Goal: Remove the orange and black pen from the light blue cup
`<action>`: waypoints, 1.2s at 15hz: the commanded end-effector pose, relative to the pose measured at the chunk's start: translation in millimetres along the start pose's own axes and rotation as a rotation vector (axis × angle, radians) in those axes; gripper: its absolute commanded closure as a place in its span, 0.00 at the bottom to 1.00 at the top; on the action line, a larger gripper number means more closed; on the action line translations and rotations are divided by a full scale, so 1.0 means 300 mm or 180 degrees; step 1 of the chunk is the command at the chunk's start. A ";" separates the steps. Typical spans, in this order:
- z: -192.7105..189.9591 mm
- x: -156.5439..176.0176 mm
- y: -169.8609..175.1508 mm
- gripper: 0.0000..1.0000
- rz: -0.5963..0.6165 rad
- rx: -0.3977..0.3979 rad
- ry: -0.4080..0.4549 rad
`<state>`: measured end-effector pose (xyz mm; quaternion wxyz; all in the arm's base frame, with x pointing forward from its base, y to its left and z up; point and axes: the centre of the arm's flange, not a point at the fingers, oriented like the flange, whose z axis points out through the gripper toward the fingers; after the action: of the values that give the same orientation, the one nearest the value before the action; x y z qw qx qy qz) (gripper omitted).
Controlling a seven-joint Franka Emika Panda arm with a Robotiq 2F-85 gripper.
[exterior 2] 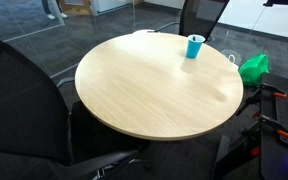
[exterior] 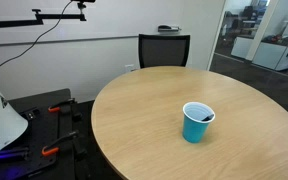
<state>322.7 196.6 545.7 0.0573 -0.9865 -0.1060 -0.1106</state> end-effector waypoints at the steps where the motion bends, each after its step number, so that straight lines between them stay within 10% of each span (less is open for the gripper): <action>1: 0.000 0.000 0.000 0.00 0.0000 0.0000 0.0001; 18: -0.070 0.082 0.288 0.00 0.0016 -0.0324 0.0080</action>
<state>348.0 136.7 557.1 0.0182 -0.9876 -0.0843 -0.1315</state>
